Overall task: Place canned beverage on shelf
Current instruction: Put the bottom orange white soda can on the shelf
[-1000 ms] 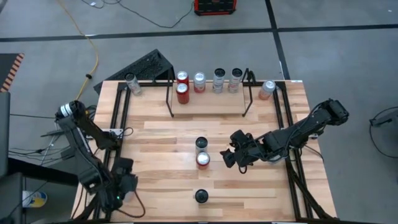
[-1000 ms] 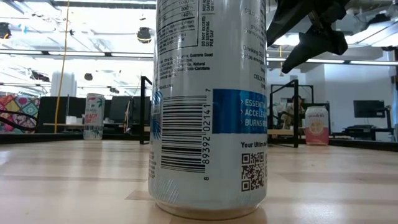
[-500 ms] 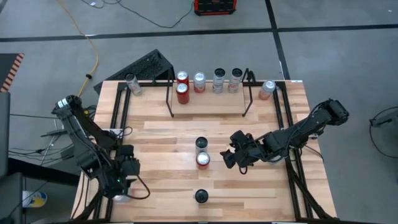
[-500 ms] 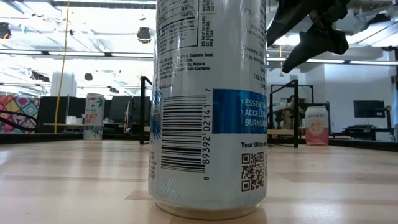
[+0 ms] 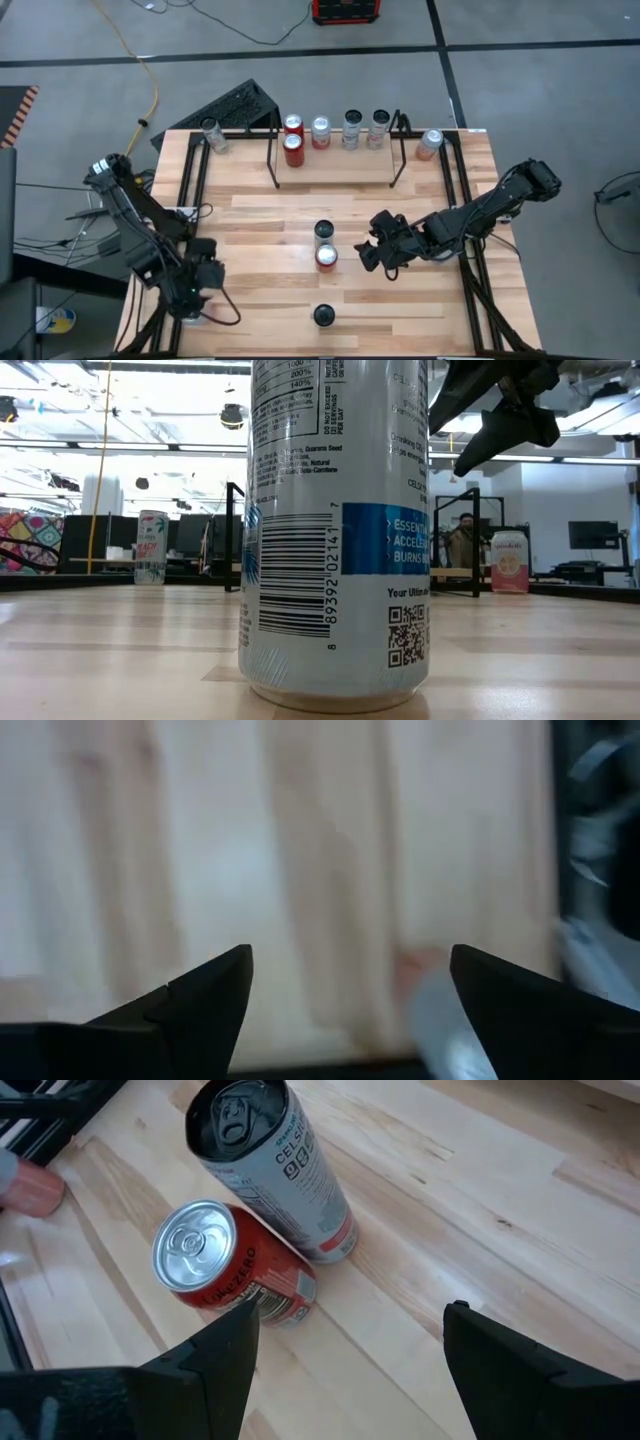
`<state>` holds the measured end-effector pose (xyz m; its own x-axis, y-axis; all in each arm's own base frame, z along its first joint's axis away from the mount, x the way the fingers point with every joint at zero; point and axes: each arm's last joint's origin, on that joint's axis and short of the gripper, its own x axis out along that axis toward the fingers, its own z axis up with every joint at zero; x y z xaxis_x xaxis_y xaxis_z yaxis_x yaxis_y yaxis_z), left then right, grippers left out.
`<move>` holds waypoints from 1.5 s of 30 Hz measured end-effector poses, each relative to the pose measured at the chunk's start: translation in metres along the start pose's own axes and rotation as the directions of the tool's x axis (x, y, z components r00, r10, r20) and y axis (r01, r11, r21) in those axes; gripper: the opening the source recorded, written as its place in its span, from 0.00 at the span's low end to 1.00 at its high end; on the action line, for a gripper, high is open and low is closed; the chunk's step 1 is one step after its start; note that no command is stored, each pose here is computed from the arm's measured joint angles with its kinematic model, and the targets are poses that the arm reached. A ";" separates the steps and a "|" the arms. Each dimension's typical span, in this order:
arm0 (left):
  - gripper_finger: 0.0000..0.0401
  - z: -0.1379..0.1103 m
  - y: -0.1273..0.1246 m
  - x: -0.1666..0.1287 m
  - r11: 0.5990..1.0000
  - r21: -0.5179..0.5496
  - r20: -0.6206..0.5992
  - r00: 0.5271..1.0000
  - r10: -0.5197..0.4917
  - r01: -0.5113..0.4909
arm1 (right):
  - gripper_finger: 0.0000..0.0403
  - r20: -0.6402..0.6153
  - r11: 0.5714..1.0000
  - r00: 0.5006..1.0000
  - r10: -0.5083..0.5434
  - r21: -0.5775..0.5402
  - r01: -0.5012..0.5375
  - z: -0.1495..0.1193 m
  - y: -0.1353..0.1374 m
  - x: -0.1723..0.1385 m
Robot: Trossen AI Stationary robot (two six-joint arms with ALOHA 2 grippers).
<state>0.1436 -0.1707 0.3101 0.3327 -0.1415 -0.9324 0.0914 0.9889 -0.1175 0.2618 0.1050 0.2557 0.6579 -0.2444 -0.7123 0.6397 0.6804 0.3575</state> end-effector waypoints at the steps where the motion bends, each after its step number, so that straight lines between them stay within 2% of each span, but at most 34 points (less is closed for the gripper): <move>1: 0.82 -0.001 -0.003 0.000 0.999 -0.020 -0.021 0.999 -0.042 0.042 | 0.72 0.000 1.000 1.000 0.000 0.000 0.000 0.000 0.000 0.000; 6: 0.82 -0.017 -0.023 -0.003 0.980 -0.116 -0.078 0.982 -0.169 0.160 | 0.72 0.001 1.000 1.000 0.001 -0.001 -0.001 0.000 0.000 0.000; 9: 0.82 -0.029 -0.033 -0.004 0.976 -0.139 -0.071 0.982 -0.176 0.165 | 0.72 0.001 1.000 1.000 0.001 -0.008 -0.001 0.000 0.000 0.000; 12: 0.82 -0.038 -0.038 0.001 0.980 -0.152 -0.032 0.990 -0.137 0.130 | 0.72 0.001 1.000 1.000 0.001 -0.014 -0.001 0.000 0.000 0.000; 16: 0.82 -0.047 -0.045 0.013 0.990 -0.120 -0.021 0.997 -0.080 0.077 | 0.72 0.001 1.000 1.000 0.002 -0.031 -0.002 0.000 0.000 0.000; 24: 0.82 -0.050 -0.059 0.039 0.992 -0.054 -0.135 0.983 -0.121 0.115 | 0.72 -0.003 1.000 1.000 0.006 -0.029 -0.006 0.000 0.000 0.000; 41: 0.82 -0.056 -0.074 0.077 0.988 0.132 -0.285 0.958 -0.036 0.076 | 0.72 -0.005 1.000 1.000 0.007 -0.028 -0.007 0.000 0.000 0.000; 45: 0.82 -0.058 -0.073 0.082 0.989 0.137 -0.310 0.951 -0.011 0.057 | 0.72 -0.005 1.000 1.000 0.007 -0.028 -0.007 0.000 0.000 0.000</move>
<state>0.1101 -0.2521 0.2226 0.0247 -0.1316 -0.9910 0.2379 0.9636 -0.1221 0.2623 0.1052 0.2559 0.6604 -0.2357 -0.7130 0.6234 0.7014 0.3456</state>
